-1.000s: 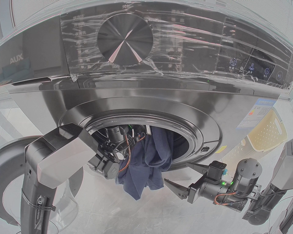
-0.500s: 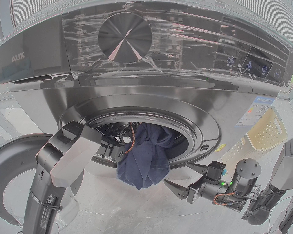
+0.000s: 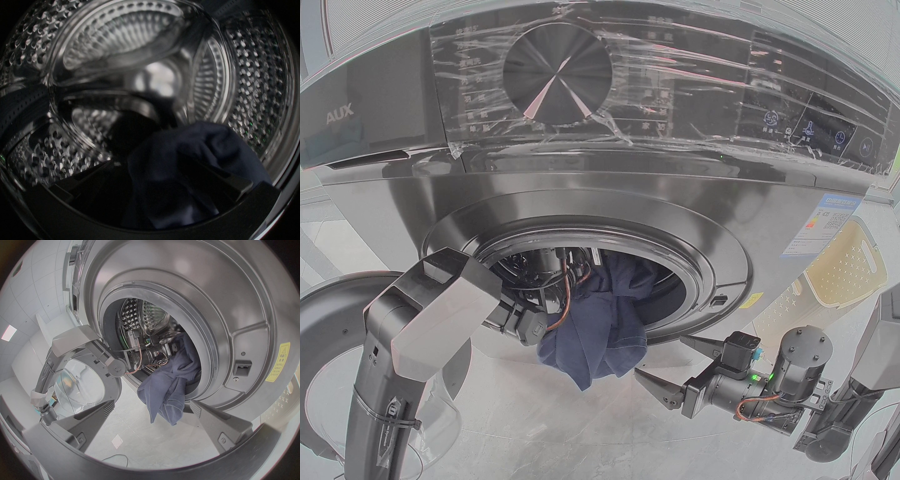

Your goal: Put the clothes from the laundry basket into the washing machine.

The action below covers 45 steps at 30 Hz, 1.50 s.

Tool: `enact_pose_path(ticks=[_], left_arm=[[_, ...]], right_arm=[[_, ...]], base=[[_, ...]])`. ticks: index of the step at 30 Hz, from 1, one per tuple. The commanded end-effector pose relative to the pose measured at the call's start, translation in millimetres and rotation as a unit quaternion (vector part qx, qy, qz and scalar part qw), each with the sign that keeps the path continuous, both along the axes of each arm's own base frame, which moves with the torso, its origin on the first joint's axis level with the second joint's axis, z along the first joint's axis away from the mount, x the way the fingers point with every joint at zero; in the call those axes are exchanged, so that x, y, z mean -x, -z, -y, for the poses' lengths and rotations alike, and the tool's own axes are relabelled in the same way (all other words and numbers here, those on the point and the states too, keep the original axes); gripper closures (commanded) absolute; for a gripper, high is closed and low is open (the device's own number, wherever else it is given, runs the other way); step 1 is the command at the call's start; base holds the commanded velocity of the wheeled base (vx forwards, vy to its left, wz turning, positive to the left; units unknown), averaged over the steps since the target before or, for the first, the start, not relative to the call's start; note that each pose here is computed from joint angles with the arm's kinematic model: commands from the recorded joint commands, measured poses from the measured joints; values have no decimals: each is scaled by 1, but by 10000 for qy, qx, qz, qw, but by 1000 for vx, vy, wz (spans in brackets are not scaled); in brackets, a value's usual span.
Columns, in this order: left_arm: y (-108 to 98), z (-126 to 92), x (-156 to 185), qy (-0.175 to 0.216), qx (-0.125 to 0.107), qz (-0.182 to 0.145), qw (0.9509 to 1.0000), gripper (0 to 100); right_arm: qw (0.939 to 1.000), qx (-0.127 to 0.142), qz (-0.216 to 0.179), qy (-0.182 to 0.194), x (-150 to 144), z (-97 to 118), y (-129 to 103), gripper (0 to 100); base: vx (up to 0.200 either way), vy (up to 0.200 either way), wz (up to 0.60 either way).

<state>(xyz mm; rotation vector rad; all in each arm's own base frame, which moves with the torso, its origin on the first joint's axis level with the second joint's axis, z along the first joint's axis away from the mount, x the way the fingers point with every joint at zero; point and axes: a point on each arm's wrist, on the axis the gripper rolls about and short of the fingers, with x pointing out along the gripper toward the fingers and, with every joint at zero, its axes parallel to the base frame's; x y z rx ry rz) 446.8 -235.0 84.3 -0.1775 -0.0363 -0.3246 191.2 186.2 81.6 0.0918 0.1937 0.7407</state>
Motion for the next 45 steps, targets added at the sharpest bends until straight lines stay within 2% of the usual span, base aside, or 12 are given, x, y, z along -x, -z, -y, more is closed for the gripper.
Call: enact_pose_path(ticks=[1, 6, 11, 14, 15, 23, 25, 29, 34, 41, 42, 45], left_arm=[[-1, 7, 31, 438, -272, -580, 9970, 0], [14, 10, 45, 770, -521, -1038, 9902, 0], [31, 9, 50, 850, -746, -1453, 9829, 0], [34, 9, 47, 842, -765, -1477, 9825, 0], [35, 11, 46, 842, -762, -1470, 9826, 100], [18, 18, 27, 746, -491, -1051, 9905, 100], [12, 21, 21, 700, -341, -906, 9928, 100], [-11, 26, 6, 449, 159, -386, 9981, 100], [-27, 24, -7, 231, 448, 48, 9987, 100], [-30, 20, -7, 199, 600, 12, 9980, 100], [-30, 20, -5, 199, 608, -38, 9979, 0], [-32, 19, 7, 260, 557, -241, 9978, 0]], right_arm=[[10000, 3, -4, -8, 0, -1, 0, 0], [10000, 3, -4, -8, 0, -1, 0, 0], [10000, 8, -20, -14, 0, -2, 2, 0], [10000, 13, -27, -29, 0, -2, 2, 0], [10000, 13, -27, -29, 0, -2, 2, 0], [10000, 7, -21, -37, 0, -3, 2, 0], [10000, 7, -21, -37, 0, -3, 2, 0], [10000, 13, -27, -37, 0, -3, 2, 0], [10000, 13, -27, -37, 0, -3, 2, 0], [10000, 13, -27, -37, 0, -3, 2, 0], [10000, 13, -27, -37, 0, -3, 2, 0], [10000, 13, -27, -37, 0, -3, 2, 0]], base=[[0, 0, 0], [0, 0, 0], [0, 0, 0], [0, 0, 0], [0, 0, 0], [0, 0, 0], [0, 0, 0], [0, 0, 0], [0, 0, 0], [0, 0, 0], [0, 0, 0], [0, 0, 0]])
